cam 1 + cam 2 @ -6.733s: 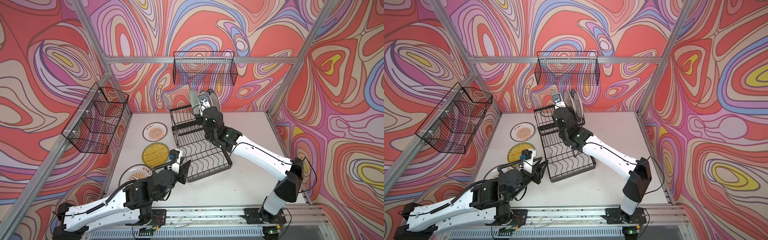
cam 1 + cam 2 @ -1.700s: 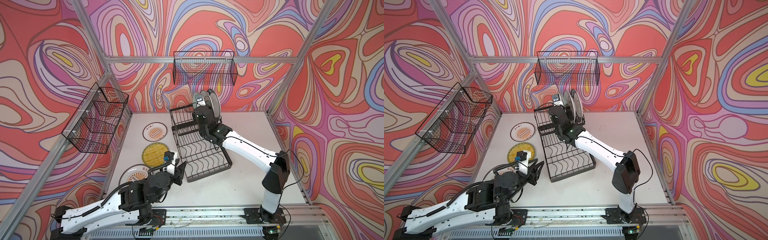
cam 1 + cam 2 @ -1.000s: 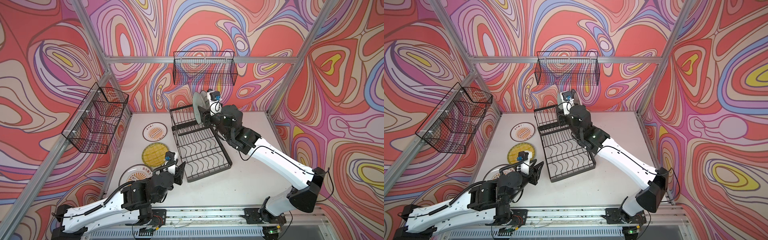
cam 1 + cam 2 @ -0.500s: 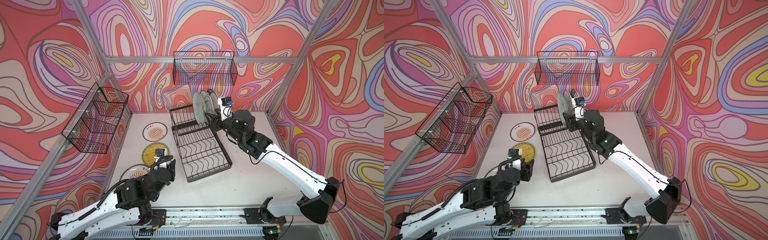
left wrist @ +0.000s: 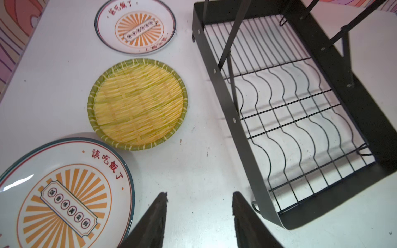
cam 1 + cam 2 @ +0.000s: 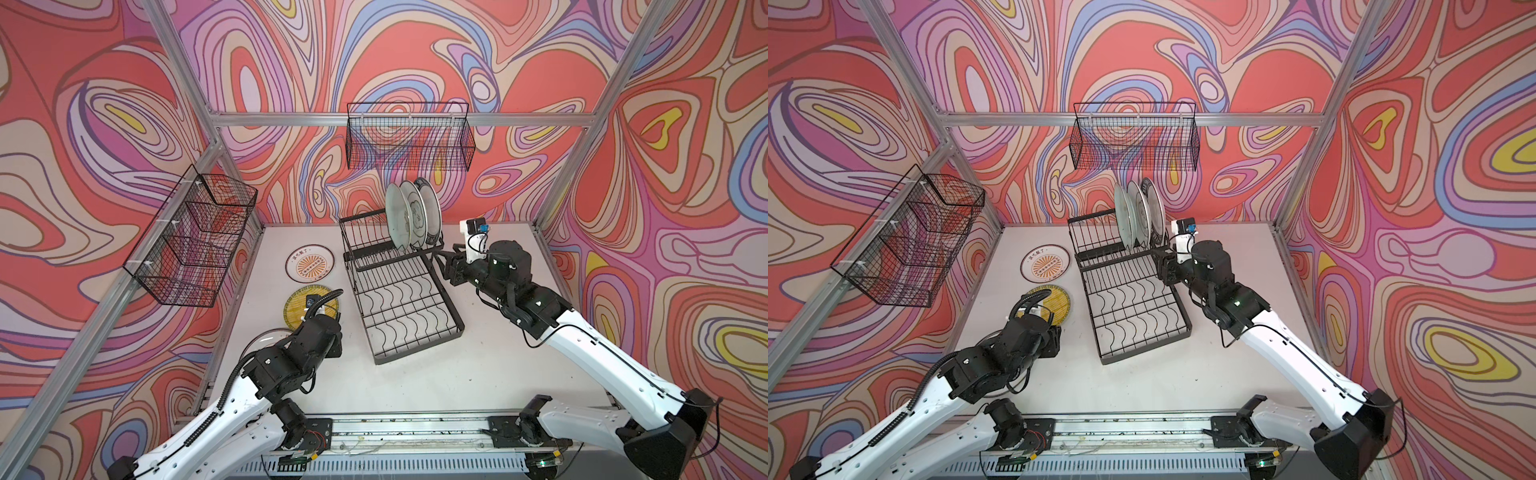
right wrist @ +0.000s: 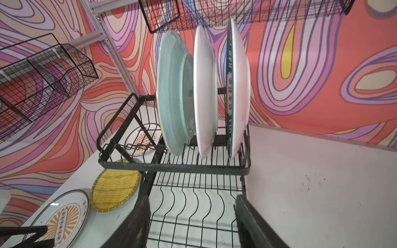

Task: Load the plates into the dish rack
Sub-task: 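Withdraw the right gripper toward the robot while the left gripper lowers near the bamboo plate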

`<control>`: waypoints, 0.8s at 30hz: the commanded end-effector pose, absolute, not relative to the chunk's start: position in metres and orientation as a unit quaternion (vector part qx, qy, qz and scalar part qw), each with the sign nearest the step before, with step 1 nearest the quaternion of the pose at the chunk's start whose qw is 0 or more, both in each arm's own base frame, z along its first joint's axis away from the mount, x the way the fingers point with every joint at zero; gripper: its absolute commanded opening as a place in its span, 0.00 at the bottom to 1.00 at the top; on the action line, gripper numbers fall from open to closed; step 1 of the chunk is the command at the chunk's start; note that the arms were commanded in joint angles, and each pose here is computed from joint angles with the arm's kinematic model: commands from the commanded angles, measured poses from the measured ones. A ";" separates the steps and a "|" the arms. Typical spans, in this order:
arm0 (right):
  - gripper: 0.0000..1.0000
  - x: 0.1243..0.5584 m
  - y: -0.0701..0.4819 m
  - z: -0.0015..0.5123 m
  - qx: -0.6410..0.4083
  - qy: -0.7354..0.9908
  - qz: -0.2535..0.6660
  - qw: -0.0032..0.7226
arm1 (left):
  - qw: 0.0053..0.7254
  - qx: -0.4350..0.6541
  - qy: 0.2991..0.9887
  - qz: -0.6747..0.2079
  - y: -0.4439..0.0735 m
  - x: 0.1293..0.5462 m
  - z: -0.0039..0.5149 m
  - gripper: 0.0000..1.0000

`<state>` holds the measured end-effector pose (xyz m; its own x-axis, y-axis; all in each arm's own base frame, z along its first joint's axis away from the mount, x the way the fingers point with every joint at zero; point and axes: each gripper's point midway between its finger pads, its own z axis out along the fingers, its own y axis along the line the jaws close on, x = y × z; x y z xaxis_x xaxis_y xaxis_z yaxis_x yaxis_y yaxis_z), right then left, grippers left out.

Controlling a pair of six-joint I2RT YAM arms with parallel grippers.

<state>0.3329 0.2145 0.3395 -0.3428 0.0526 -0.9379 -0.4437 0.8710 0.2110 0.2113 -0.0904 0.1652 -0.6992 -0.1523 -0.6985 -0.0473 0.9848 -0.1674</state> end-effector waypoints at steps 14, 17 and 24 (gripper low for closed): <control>0.64 0.344 0.157 0.198 0.024 0.890 0.184 0.417 | 0.362 -0.110 0.904 -0.197 -0.115 0.216 0.129 0.52; 0.64 0.348 0.150 0.181 0.042 0.892 0.192 0.406 | 0.358 -0.113 0.903 -0.207 -0.119 0.216 0.125 0.50; 0.63 0.355 0.153 0.155 0.038 0.904 0.194 0.379 | 0.343 -0.111 0.904 -0.227 -0.131 0.220 0.116 0.49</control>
<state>0.3501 0.1465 0.1566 -0.7085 0.2051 -0.6752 -0.0624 0.9349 0.3494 0.2149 -0.1237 0.1158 -0.7450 -0.3261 -0.5819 -0.0463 0.8955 -0.4426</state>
